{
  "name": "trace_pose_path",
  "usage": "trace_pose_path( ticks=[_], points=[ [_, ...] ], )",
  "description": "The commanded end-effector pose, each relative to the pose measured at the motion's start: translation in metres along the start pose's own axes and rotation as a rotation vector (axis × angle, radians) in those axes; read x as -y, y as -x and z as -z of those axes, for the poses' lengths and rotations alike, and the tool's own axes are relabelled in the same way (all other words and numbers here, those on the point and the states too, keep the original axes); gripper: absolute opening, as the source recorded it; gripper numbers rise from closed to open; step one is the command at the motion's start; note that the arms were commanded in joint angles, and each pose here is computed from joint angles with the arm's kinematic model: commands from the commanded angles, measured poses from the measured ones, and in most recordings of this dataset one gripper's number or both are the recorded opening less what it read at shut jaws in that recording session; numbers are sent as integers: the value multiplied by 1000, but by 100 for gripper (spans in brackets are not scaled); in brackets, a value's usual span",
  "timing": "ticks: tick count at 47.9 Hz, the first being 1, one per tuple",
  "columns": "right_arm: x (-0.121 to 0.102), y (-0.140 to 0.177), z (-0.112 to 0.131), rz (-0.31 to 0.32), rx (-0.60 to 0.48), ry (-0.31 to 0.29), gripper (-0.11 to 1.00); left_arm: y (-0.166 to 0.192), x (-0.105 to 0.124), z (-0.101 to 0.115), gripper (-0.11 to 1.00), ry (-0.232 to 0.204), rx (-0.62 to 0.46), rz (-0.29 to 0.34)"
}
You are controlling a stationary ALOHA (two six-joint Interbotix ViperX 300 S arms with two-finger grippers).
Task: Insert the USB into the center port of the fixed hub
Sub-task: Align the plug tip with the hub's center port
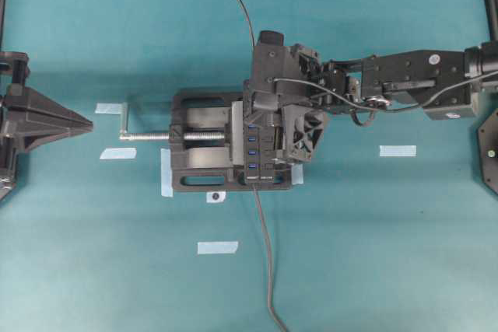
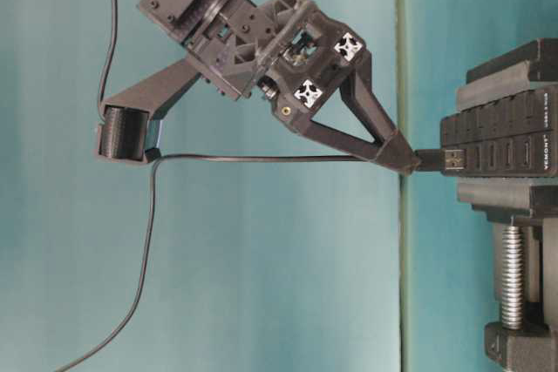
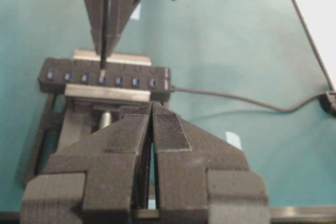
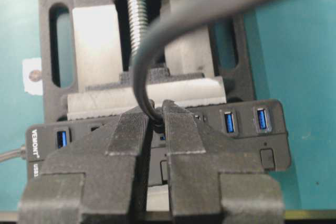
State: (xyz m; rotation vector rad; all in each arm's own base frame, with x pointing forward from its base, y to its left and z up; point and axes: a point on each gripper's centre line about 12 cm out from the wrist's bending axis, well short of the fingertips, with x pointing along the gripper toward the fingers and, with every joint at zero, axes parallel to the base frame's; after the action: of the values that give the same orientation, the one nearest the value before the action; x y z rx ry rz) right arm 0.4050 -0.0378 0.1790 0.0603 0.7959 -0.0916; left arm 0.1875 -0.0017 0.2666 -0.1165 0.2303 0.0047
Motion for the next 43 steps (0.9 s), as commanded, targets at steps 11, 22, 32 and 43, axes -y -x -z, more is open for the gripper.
trace_pose_path(
  ticks=[11,22,32,43],
  points=[
    [-2,4,-7,-4,27,-10,7,-1,1,-5,0,0,12,1],
    [-3,2,-6,-5,23,-6,7,-1,1,-6,0,0,14,2],
    [-2,-1,-3,-3,12,-7,7,-1,1,-5,0,0,11,1],
    [-2,-2,-2,-3,9,-7,7,-1,1,-4,0,0,9,1]
  ],
)
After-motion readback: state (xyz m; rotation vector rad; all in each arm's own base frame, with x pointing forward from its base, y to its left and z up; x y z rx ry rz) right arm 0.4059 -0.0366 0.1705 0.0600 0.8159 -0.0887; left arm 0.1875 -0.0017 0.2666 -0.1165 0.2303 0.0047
